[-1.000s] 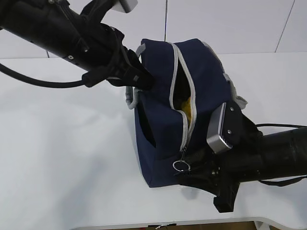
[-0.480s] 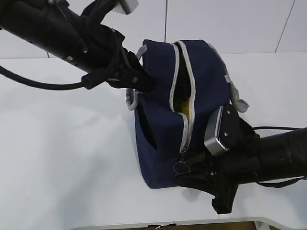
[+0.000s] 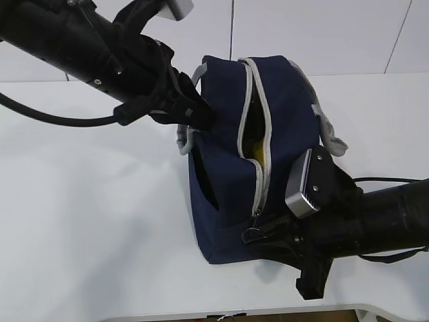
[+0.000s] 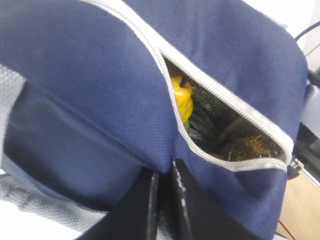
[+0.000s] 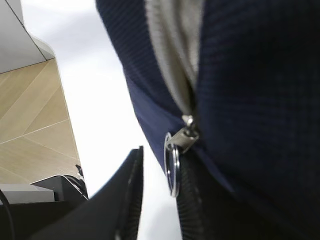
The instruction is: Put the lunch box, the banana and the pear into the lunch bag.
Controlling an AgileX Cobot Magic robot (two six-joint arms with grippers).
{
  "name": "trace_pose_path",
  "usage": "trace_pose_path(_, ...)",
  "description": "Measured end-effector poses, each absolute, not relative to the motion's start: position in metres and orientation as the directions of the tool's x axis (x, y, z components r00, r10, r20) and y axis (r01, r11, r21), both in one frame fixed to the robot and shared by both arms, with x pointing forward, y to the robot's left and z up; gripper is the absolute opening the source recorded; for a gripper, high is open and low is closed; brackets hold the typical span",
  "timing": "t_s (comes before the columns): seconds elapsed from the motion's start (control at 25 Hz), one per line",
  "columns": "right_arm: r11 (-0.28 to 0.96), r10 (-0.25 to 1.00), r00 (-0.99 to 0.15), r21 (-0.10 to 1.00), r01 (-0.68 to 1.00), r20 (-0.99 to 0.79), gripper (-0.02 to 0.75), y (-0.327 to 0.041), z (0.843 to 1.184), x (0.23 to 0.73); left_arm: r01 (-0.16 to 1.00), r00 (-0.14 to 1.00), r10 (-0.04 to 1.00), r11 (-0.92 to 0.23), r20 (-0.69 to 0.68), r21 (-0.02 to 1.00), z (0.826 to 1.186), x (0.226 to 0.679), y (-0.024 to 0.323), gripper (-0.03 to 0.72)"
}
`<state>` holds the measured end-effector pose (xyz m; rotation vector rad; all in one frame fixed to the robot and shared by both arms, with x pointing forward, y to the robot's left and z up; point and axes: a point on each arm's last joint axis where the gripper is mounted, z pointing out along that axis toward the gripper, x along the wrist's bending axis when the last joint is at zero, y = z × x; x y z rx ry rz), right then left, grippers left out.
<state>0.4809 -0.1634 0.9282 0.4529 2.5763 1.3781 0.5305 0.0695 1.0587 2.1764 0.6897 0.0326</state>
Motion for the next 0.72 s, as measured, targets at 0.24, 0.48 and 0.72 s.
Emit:
trace_pose_path(0.24, 0.53, 0.358, -0.933, 0.828, 0.183, -0.023, 0.113, -0.1641, 0.9274, 0.4815, 0.464, 0.85, 0.486, -0.504, -0.205, 0.729, 1.0587, 0.5305, 0.0695, -0.004)
trace_pose_path(0.48, 0.551, 0.377, -0.925, 0.812, 0.193, -0.036, 0.018, -0.1664, 0.9254, 0.4831, 0.464, 0.85, 0.486, -0.504, -0.205, 0.728, 1.0586, 0.5305, 0.0695, -0.004)
trace_pose_path(0.72, 0.558, 0.379, -0.925, 0.807, 0.192, -0.042, 0.018, -0.1669, 0.9248, 0.4834, 0.464, 0.85, 0.485, -0.505, -0.206, 0.728, 1.0586, 0.5303, 0.0695, -0.004)
